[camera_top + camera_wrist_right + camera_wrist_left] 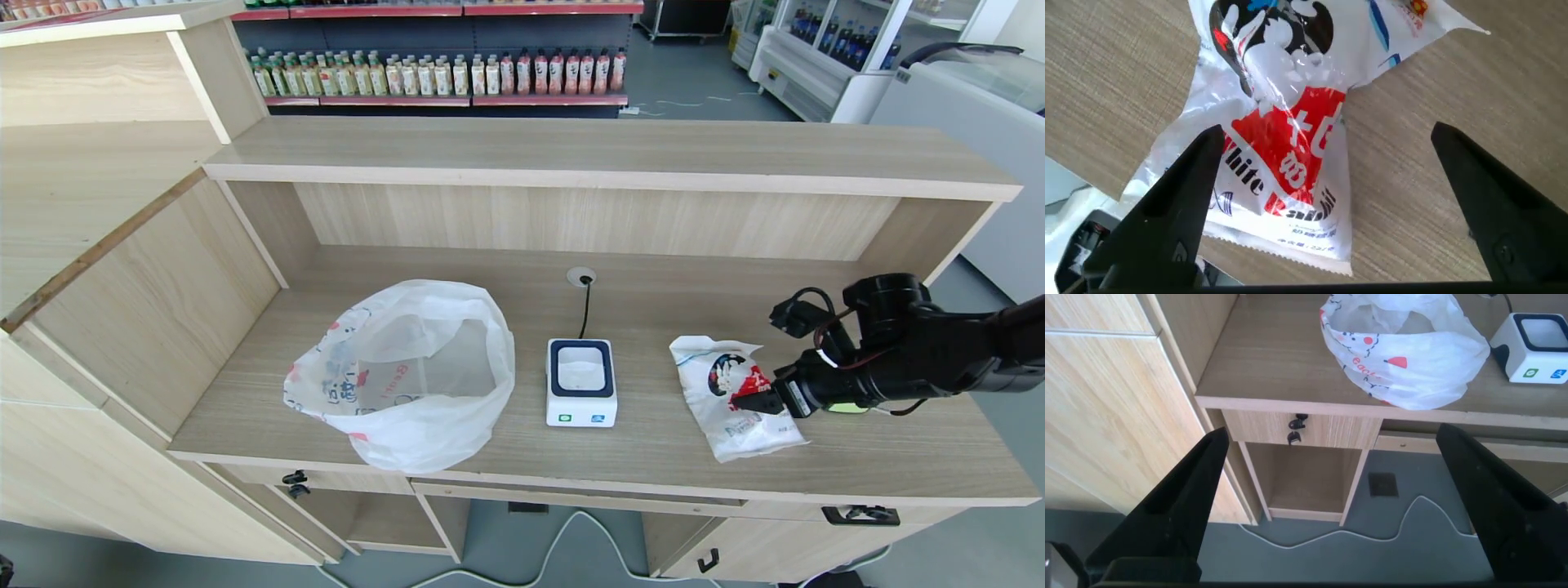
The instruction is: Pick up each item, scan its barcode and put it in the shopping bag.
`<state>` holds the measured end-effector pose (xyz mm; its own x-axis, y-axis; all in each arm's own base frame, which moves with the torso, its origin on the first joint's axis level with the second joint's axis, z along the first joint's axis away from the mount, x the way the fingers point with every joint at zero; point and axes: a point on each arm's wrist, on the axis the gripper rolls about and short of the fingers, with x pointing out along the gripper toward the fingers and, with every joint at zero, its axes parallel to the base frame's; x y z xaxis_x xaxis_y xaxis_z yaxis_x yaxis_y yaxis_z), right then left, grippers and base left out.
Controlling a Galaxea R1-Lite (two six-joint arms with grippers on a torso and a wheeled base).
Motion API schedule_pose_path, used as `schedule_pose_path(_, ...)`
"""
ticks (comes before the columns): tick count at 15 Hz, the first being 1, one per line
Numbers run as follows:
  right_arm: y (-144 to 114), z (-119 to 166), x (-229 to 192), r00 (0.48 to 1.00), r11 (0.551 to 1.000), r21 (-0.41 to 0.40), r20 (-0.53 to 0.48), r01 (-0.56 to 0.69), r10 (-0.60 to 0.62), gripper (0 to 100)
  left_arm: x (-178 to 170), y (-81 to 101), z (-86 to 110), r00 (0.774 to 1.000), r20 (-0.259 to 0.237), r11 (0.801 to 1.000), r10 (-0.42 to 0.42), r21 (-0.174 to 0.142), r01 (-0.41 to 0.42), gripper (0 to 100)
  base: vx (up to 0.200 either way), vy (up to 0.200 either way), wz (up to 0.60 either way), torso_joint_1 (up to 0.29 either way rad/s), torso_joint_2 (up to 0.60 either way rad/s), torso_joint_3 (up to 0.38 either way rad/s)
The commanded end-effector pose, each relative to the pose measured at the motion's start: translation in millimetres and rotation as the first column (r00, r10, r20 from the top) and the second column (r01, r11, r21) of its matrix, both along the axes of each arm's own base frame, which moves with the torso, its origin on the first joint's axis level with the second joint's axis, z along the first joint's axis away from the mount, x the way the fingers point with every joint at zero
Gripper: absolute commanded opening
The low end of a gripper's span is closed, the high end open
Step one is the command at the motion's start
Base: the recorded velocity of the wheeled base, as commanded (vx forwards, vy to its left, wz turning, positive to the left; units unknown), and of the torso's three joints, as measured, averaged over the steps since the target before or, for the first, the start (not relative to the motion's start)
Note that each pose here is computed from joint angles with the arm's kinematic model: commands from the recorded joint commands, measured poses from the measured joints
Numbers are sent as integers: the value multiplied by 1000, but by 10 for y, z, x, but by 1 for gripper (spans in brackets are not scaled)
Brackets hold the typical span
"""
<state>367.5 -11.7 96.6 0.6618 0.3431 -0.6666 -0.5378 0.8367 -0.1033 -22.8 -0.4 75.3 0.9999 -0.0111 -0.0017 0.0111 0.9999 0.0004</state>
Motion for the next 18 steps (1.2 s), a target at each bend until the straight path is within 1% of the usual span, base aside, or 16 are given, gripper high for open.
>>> schedule_pose_path(1, 45, -179, 138, 999, 997, 73, -43, -23, 26, 100, 0, 0, 0, 1000, 0, 1000, 0, 1, 0, 100, 0, 0, 0, 0, 0, 0)
schedule_pose_path(2, 64, -192, 147, 998, 993, 114, -52, -37, 43, 100, 0, 0, 0, 1000, 0, 1000, 0, 1, 0, 100, 0, 0, 0, 0, 0, 0)
schedule_pose_path(4, 98, -219, 130, 995, 985, 159, -68, -63, 75, 100, 0, 0, 0, 1000, 0, 1000, 0, 1, 0, 100, 0, 0, 0, 0, 0, 0)
schedule_pose_path(10, 139, -354, 152, 990, 984, 160, -98, -81, 97, 100, 0, 0, 0, 1000, 0, 1000, 0, 0, 0, 100, 0, 0, 0, 0, 0, 0)
schedule_pose_path(11, 139, -366, 154, 990, 984, 158, -100, -82, 99, 0, 0, 0, 0, 1000, 0, 1000, 0, 0, 0, 100, 0, 0, 0, 0, 0, 0)
schedule_pose_path(15, 169, -395, 121, 988, 984, 158, -117, -85, 104, 0, 0, 0, 2, 1000, 2, 1000, 0, 0, 0, 100, 0, 0, 0, 0, 0, 0)
schedule_pose_path(18, 170, -346, 92, 988, 984, 150, -99, -100, 116, 0, 0, 0, 0, 1000, 0, 1000, 0, 1, 0, 100, 0, 0, 0, 0, 0, 0)
